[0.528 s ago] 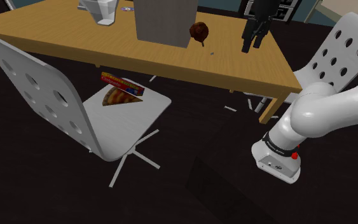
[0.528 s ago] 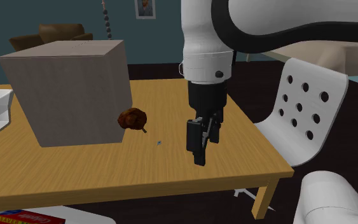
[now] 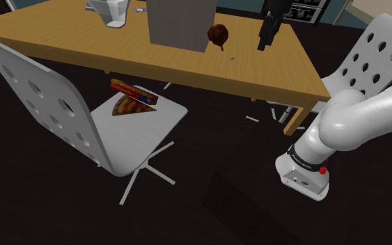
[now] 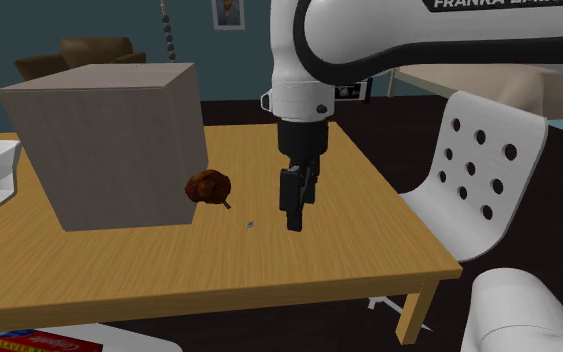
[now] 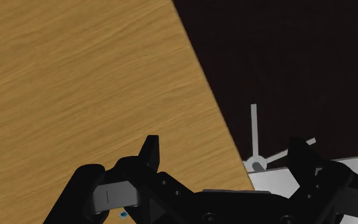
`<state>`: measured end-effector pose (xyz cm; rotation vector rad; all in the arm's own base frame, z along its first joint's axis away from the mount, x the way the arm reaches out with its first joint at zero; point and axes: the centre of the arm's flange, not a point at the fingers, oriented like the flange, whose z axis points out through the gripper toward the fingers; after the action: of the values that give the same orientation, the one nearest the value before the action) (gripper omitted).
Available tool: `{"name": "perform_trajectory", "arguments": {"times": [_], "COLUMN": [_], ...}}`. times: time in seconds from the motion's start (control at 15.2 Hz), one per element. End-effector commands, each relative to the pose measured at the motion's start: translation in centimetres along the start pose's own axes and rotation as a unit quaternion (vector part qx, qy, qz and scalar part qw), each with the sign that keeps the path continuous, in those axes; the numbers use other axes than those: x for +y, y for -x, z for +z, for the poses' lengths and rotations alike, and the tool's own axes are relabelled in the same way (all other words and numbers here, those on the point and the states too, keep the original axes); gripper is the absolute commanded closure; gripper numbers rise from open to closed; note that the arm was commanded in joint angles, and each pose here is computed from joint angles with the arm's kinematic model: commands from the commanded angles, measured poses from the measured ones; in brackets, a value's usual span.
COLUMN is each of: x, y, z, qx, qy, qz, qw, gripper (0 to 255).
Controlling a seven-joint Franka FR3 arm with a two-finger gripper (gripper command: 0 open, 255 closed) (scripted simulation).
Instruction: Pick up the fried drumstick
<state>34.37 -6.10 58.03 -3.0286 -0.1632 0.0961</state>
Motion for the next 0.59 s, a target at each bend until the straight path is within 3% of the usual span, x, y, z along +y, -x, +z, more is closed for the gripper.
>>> {"name": "perform_trajectory", "arguments": {"times": [0.0,0.26,0.53], "x": [2.0,5.4,8.4], "y": [-1.4,-5.0,-9.0], "z": [0.2,0.2,0.1], "qx": [0.008,0.024,0.040], "qy": [0.001,0.000,0.000], "qz": [-0.032,-0.093,-0.153], "qw": [0.9994,0.9954,0.9874], "gripper": [0,0,0]}}
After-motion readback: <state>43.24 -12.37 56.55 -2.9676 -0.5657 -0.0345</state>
